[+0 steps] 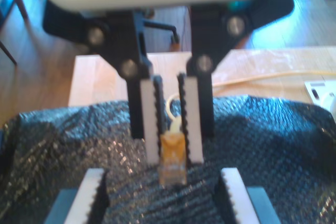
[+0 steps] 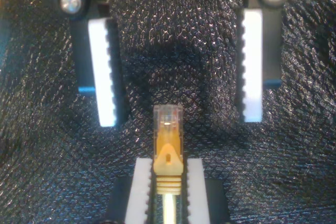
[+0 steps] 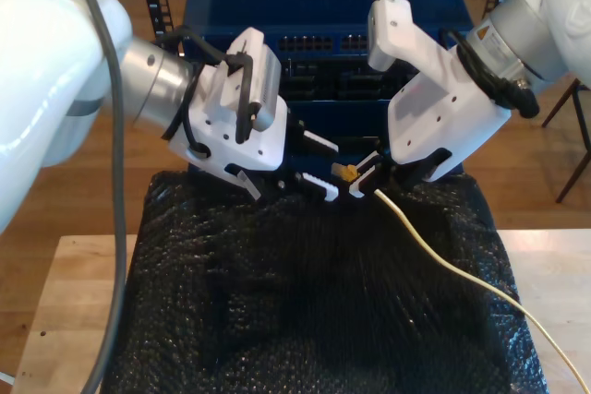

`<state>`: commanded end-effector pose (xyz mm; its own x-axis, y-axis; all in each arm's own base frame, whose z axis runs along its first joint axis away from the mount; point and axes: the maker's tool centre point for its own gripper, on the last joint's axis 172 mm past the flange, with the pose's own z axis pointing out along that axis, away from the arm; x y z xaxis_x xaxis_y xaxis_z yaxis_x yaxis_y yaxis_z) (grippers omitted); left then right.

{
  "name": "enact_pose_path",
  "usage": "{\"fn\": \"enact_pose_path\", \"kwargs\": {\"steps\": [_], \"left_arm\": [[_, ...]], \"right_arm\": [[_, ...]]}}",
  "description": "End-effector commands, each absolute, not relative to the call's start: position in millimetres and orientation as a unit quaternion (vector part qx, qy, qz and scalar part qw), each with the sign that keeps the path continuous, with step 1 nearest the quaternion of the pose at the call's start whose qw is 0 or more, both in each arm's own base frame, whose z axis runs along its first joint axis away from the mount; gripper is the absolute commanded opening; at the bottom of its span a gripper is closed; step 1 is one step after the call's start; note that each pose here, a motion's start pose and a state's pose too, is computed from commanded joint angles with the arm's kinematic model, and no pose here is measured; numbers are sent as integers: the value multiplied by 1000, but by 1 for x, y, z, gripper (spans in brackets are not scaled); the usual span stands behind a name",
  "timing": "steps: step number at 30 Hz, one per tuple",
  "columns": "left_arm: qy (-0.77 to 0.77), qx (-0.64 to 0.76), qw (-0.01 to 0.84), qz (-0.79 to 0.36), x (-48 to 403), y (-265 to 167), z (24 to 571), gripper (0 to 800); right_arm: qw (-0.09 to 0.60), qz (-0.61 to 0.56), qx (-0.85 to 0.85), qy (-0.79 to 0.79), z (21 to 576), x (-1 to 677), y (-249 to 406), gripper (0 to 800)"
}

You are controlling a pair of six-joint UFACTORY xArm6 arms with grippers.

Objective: Grab the cable and plug it in

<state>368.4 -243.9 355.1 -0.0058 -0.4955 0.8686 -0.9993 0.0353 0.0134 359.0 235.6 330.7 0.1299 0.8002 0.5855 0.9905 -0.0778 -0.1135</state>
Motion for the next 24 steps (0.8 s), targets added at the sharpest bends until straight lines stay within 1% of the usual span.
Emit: {"fn": "enact_pose_path", "kwargs": {"steps": [6,13,18,22,24], "left_arm": [[-620,597,368,352,368,-246,357,494],[-621,595,371,350,366,-247,357,489],[-620,597,373,347,364,-246,353,441],[-620,596,375,347,363,-247,353,375],[-619,597,375,346,363,-247,352,367]], "right_arm": [[259,-186,-706,-632,332,353,238,6],[258,-189,-705,-634,336,354,239,6],[259,-189,-705,-633,336,354,239,6],[259,-189,-705,-633,336,354,239,6],[259,-189,-705,-633,336,354,239,6]]}}
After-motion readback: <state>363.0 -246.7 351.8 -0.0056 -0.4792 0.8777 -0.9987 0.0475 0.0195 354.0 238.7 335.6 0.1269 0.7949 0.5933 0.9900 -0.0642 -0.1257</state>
